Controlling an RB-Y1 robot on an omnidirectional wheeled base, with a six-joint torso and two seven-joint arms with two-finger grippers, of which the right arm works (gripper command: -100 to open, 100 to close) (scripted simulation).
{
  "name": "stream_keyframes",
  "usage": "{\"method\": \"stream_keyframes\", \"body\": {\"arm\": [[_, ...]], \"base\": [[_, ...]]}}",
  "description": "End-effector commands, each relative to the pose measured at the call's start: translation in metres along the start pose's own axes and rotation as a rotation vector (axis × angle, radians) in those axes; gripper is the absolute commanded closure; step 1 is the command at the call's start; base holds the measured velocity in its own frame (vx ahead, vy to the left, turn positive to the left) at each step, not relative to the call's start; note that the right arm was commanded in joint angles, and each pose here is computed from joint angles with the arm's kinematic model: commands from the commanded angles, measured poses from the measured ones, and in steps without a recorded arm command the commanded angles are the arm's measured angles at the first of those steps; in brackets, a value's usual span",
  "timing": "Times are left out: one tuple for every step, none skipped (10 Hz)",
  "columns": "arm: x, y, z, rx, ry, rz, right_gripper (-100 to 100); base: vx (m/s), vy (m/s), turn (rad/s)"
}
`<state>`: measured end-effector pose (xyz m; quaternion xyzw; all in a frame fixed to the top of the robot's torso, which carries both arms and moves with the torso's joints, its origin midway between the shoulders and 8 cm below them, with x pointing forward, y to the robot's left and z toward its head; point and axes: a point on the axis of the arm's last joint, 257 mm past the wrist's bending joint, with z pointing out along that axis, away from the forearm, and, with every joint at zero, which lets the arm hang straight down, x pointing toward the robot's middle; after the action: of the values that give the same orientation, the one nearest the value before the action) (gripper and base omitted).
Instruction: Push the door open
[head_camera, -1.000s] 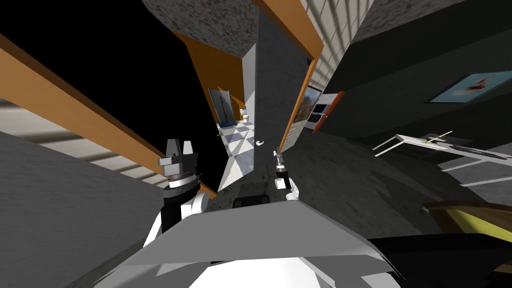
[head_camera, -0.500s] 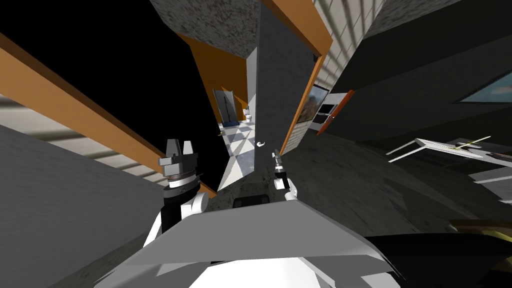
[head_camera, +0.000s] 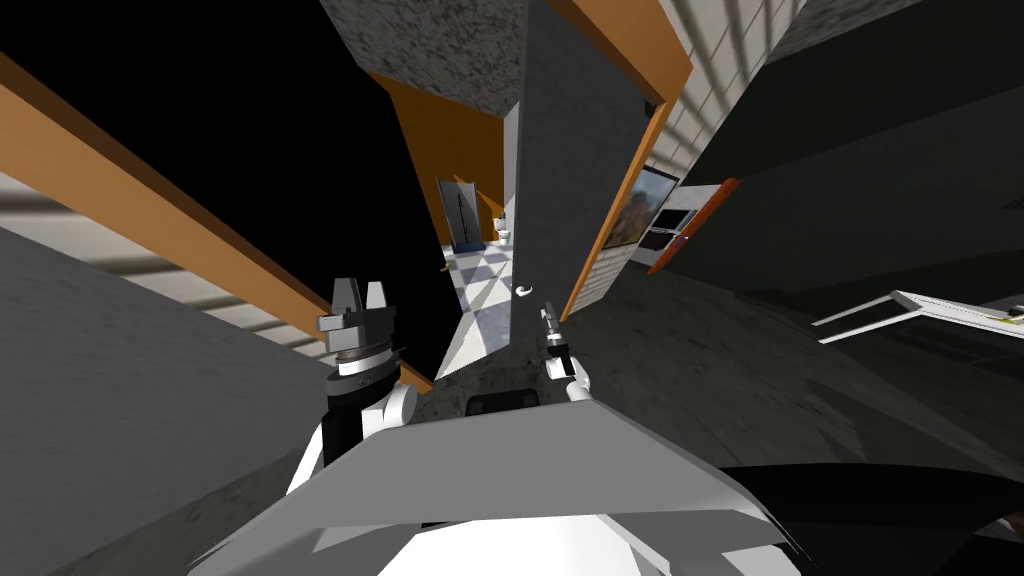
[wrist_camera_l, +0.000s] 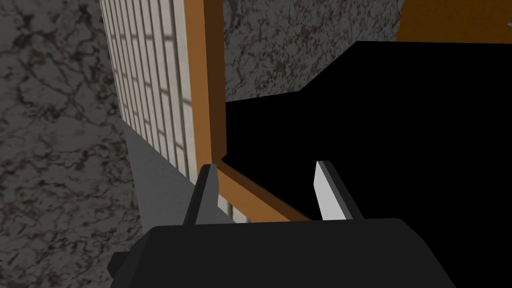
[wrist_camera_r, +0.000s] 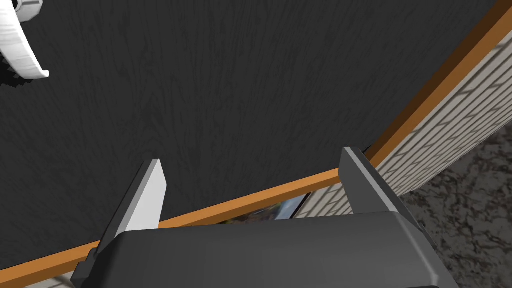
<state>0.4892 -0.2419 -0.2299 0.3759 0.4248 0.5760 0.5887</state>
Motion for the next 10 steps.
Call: {"method": "stream_keyframes", "body": {"arm": [[0.001, -0.015, -0.0032, 0.032, 0.005, 0.006, -100], [0.003, -0.024, -0.005, 0.051, 0.008, 0.01, -100], [0.005, -0.031, -0.0059, 0.065, 0.012, 0.013, -100], [0.005, -0.032, -0.0064, 0.067, 0.012, 0.013, -100], [0.007, -0.04, -0.0079, 0.084, 0.015, 0.017, -100], [0.008, -0.047, -0.0095, 0.1, 0.018, 0.02, -100], [0.01, -0.055, -0.0112, 0.116, 0.021, 0.024, -100], [0.01, -0.055, -0.0112, 0.116, 0.021, 0.024, -100], [0.012, -0.062, -0.013, 0.132, 0.024, 0.027, -100], [0.014, -0.068, -0.0148, 0.147, 0.026, 0.03, -100]], "base": [[0.038, -0.1, 0.151], [0.064, -0.114, 0.129], [0.069, -0.099, 0.111], [0.035, -0.061, 0.045], [0.028, -0.051, 0.086], [0.039, -0.064, 0.131], [0.053, -0.086, 0.135], [0.042, -0.074, 0.04], [0.03, -0.065, 0.068], [0.034, -0.075, 0.129]]}}
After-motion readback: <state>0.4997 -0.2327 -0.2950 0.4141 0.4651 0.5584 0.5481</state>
